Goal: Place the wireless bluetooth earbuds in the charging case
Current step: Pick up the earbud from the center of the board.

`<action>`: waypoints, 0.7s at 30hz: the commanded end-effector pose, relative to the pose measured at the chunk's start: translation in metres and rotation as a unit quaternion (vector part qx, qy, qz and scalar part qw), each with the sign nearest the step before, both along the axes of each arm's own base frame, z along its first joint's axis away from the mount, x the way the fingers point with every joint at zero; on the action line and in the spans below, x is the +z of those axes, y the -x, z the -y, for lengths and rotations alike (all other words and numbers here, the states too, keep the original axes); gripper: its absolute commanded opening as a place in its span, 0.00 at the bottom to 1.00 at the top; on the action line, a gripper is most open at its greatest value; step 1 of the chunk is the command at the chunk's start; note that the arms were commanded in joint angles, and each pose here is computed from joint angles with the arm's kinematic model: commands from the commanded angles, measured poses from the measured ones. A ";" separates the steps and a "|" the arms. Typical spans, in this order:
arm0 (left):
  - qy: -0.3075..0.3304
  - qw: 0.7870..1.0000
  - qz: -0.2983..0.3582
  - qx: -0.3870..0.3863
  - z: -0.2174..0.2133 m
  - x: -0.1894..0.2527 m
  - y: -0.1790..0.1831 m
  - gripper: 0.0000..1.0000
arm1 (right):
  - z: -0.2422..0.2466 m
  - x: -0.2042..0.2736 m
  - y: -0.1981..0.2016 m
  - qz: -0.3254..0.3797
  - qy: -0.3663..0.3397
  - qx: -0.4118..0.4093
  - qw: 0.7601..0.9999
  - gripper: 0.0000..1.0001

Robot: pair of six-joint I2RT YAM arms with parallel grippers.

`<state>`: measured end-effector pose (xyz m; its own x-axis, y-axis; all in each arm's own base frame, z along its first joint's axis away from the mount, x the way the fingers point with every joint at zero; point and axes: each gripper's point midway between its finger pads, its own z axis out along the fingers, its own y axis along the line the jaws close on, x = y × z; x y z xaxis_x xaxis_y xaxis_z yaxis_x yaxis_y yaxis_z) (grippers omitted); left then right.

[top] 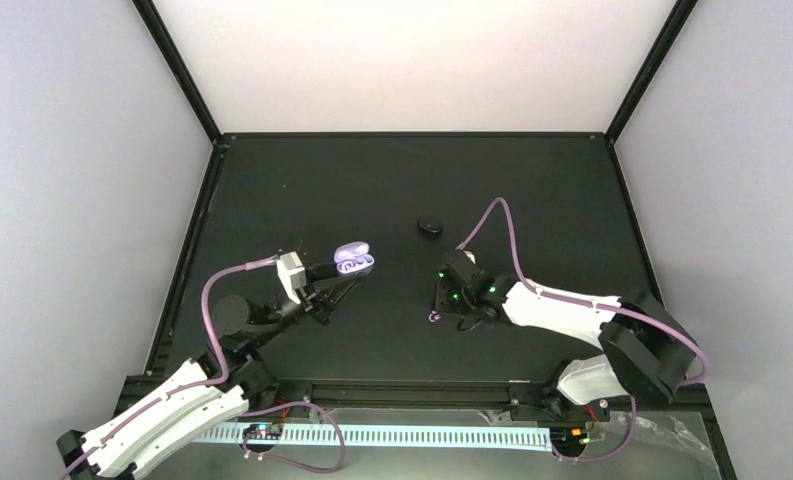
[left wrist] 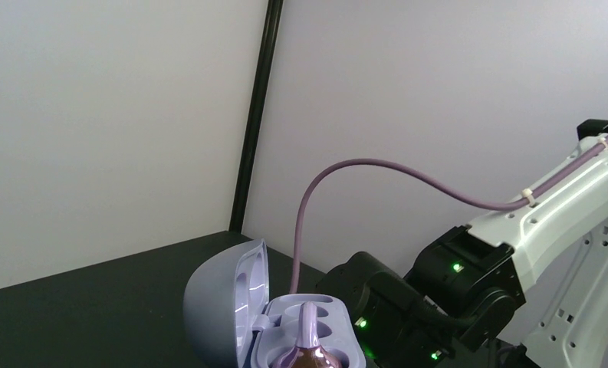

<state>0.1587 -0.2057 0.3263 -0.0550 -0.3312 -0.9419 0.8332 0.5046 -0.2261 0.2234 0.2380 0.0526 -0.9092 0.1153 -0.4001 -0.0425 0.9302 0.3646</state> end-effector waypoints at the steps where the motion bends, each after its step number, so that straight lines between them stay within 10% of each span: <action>1: 0.016 1.000 0.009 -0.014 -0.001 0.008 0.007 0.02 | -0.004 -0.006 -0.002 -0.011 -0.008 -0.019 1.000 0.32; 21: 0.014 1.000 0.007 -0.021 0.001 0.006 0.008 0.02 | -0.005 -0.026 0.005 -0.021 0.077 0.073 0.994 0.17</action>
